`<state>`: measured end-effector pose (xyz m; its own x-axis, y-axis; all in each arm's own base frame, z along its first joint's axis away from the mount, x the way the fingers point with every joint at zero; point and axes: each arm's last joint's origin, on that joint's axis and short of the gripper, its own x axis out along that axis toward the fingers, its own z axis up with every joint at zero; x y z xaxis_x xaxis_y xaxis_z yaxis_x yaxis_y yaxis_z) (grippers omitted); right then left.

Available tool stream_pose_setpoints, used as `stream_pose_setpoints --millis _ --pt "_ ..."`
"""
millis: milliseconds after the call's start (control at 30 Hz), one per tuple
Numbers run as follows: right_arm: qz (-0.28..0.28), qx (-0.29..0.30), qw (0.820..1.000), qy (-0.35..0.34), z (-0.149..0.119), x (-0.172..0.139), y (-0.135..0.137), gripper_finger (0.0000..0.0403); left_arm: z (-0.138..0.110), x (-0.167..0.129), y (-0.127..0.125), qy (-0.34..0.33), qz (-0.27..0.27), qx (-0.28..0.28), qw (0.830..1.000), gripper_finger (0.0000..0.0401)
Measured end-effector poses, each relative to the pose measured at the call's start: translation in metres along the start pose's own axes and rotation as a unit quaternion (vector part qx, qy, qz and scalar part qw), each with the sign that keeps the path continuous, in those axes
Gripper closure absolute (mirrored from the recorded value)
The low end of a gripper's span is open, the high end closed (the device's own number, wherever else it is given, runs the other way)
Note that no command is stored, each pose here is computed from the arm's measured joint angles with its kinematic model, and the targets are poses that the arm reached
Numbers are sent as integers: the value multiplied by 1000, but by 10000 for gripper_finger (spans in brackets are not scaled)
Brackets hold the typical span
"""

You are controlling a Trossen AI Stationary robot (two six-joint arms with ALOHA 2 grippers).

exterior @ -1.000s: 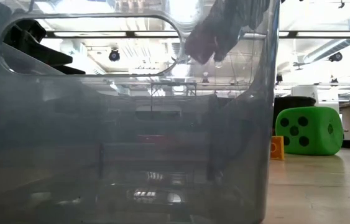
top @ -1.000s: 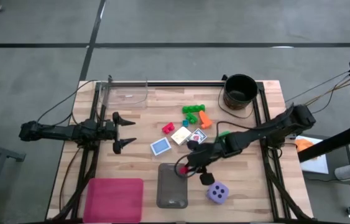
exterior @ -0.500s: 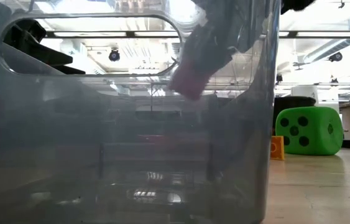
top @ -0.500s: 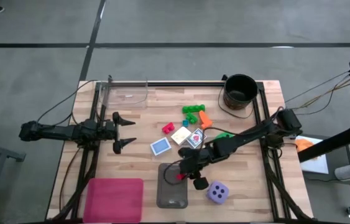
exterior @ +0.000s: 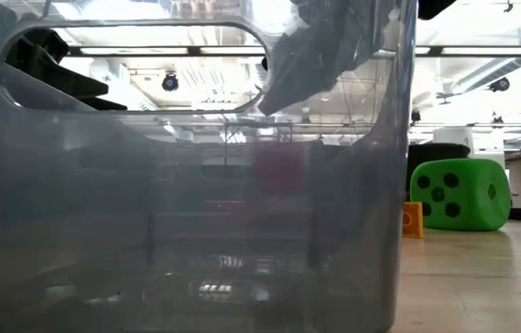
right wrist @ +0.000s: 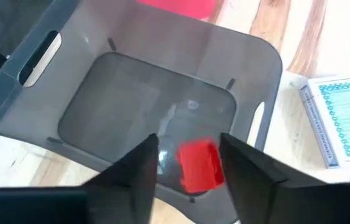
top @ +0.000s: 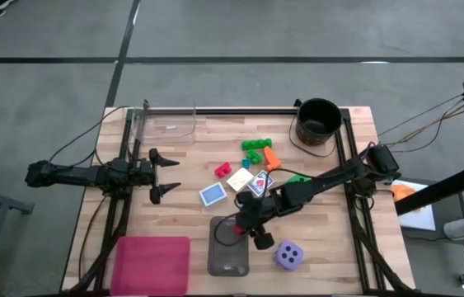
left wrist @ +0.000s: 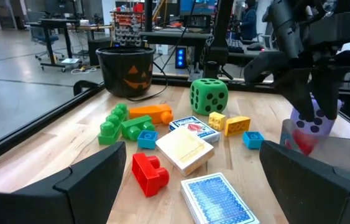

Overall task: Pick & Place Toys
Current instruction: Put red game piece into the black bin, then put the green game piece into the black bin

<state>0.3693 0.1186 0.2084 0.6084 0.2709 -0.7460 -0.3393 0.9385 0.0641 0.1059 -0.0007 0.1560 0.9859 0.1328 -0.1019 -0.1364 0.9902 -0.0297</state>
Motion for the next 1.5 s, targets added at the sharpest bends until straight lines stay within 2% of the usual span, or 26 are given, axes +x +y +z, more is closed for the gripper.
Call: stream_pose_setpoints --millis 167,300,500,700,900,967,1200,1367,1500 --pt "3 -4 1000 0 0 0 4 125 0 0 0 0 0 0 1000 32" --pt "5 -21 1000 -22 4 -2 7 83 0 0 0 0 0 0 1000 32" --pt "-4 -71 993 -99 20 -13 9 73 0 0 0 0 0 0 1000 32" --pt "-32 -111 973 -199 27 -12 -2 73 0 0 0 0 0 0 1000 32" --pt "-76 -106 945 -300 3 -7 -31 73 0 0 0 0 0 0 1000 32" --pt "-90 -95 940 -314 -9 -7 -42 73 0 0 0 0 0 0 1000 32" --pt "-153 -6 951 -267 -45 -29 -91 73 0 0 0 0 0 0 1000 32" --pt "-211 54 959 -180 -63 -47 -124 73 0 0 0 0 0 0 1000 32" --pt "-239 106 958 -117 -77 -54 -148 73 -1 0 0 3 0 1 1000 32"
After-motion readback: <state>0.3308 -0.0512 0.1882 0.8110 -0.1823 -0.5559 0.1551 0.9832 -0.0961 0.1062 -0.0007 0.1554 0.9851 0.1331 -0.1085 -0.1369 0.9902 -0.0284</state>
